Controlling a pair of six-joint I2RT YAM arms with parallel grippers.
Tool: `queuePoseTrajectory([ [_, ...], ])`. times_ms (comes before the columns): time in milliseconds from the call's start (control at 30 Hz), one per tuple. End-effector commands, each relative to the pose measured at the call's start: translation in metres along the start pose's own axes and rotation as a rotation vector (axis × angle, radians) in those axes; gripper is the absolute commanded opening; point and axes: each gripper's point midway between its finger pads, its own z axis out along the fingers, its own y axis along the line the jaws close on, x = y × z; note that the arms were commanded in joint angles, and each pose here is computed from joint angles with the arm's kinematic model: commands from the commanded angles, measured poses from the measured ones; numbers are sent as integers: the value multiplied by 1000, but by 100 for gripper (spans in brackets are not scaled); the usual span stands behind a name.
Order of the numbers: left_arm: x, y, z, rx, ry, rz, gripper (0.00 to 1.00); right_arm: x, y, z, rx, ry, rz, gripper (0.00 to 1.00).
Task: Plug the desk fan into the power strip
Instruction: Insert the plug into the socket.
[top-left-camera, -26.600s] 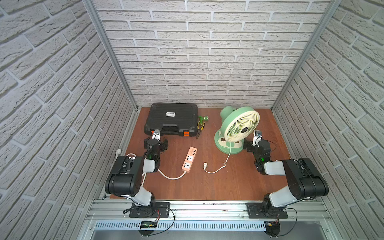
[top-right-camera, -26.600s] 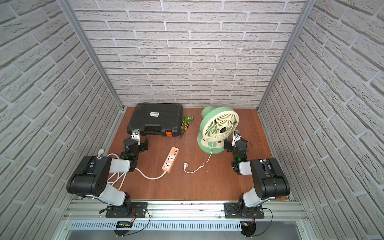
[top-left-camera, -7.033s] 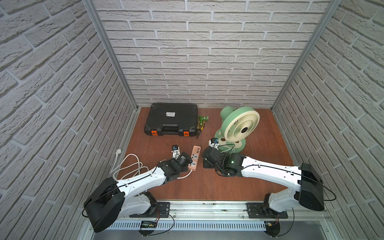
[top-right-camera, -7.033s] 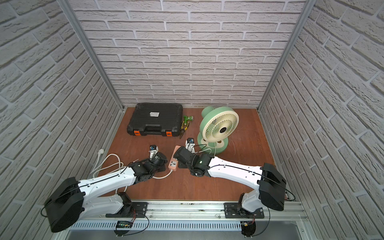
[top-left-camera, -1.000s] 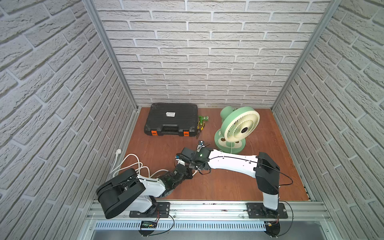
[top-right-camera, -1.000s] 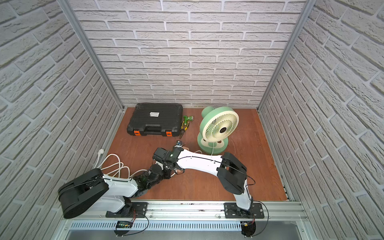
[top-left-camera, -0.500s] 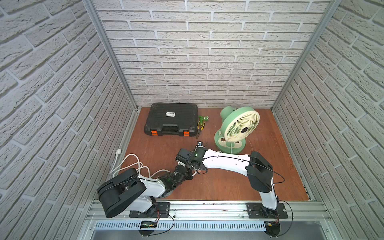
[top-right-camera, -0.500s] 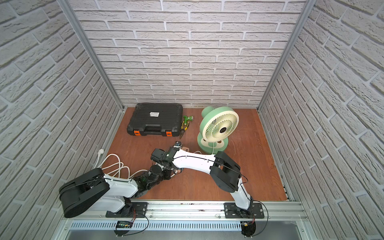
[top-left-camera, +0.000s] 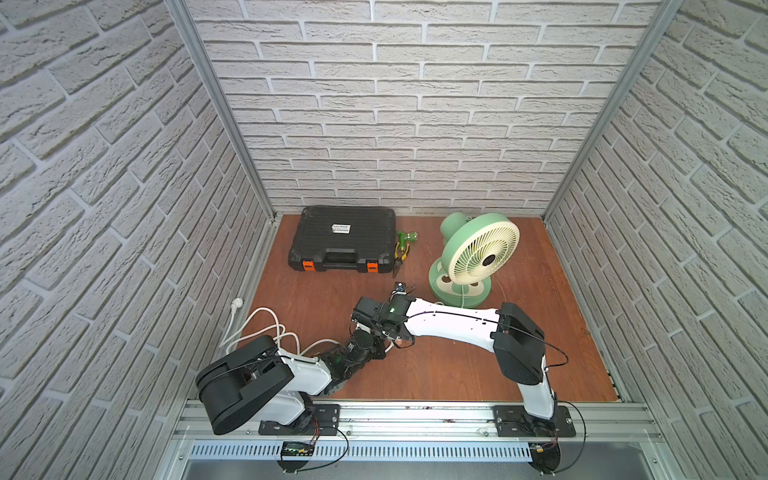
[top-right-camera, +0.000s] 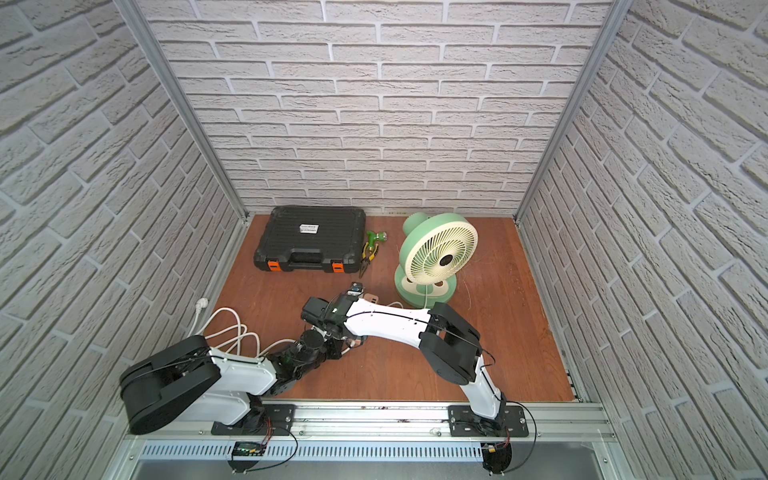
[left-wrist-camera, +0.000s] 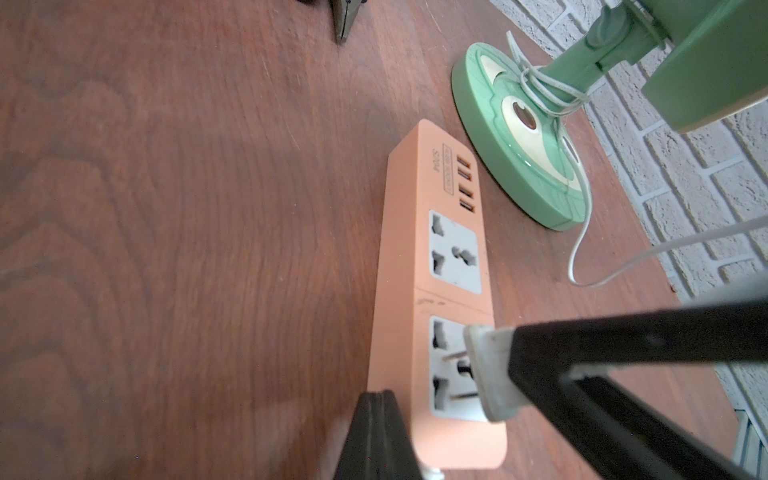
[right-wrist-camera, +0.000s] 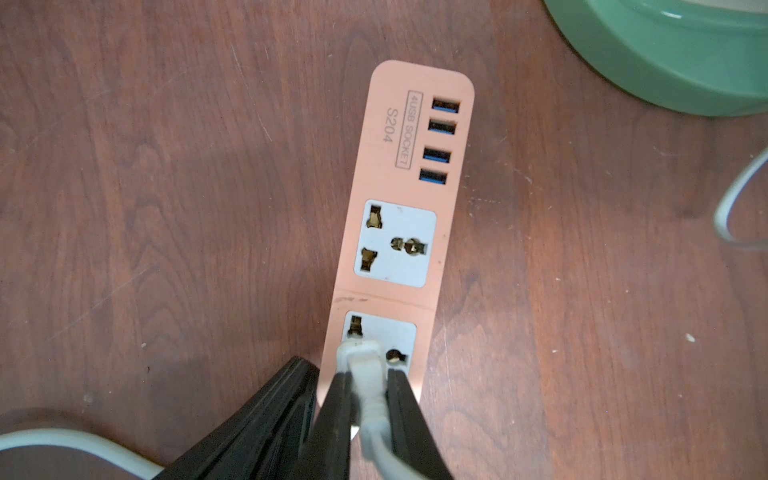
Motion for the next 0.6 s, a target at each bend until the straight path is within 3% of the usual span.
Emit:
queuePoseTrajectory([
  [0, -1, -5, -1, 29, -14, 7, 0, -11, 0, -8, 0, -40, 22, 3],
  [567, -1, -5, -2, 31, -17, 8, 0, -11, 3, -7, 0, -39, 31, 3],
])
